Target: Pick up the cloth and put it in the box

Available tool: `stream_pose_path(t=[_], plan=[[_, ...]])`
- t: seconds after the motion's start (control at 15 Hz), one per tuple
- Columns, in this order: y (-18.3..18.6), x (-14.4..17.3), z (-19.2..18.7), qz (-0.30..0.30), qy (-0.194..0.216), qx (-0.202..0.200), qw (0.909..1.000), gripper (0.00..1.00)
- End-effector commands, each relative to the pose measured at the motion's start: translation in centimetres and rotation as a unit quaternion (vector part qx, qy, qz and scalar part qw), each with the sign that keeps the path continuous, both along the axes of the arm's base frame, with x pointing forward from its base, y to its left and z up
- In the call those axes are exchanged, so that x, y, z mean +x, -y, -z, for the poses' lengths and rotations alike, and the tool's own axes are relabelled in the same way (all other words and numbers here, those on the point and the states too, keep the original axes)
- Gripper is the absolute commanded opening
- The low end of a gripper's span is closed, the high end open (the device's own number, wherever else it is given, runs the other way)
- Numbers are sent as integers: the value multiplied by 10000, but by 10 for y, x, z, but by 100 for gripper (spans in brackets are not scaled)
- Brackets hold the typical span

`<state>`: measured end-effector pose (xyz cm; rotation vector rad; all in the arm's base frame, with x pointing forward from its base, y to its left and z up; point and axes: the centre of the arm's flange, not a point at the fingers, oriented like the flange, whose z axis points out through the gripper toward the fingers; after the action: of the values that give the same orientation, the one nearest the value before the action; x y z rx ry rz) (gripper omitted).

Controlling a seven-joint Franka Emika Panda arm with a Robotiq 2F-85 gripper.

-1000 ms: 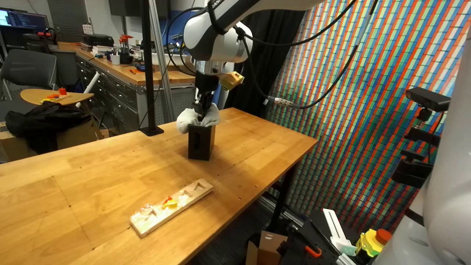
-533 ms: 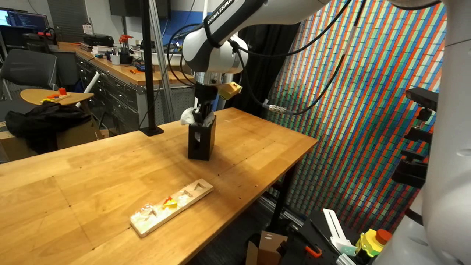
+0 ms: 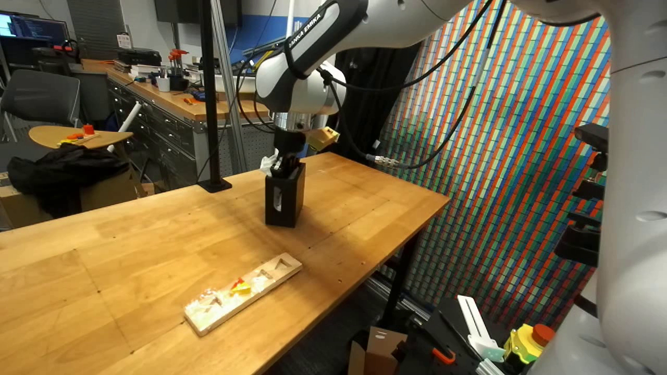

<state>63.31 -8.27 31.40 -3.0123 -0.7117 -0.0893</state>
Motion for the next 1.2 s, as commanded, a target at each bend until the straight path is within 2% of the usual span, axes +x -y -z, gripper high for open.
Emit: stream_pose_path(t=[0.0, 0.33, 0.67, 1.13], plan=[[-3, 7, -12, -62, 57, 80, 9999, 3], [-8, 4, -36, -96, 131, -75, 9998, 3], [-15, 2, -71, -267, 102, -415, 9987, 3], [-38, 34, -139, -723, 93, -1067, 9916, 3]])
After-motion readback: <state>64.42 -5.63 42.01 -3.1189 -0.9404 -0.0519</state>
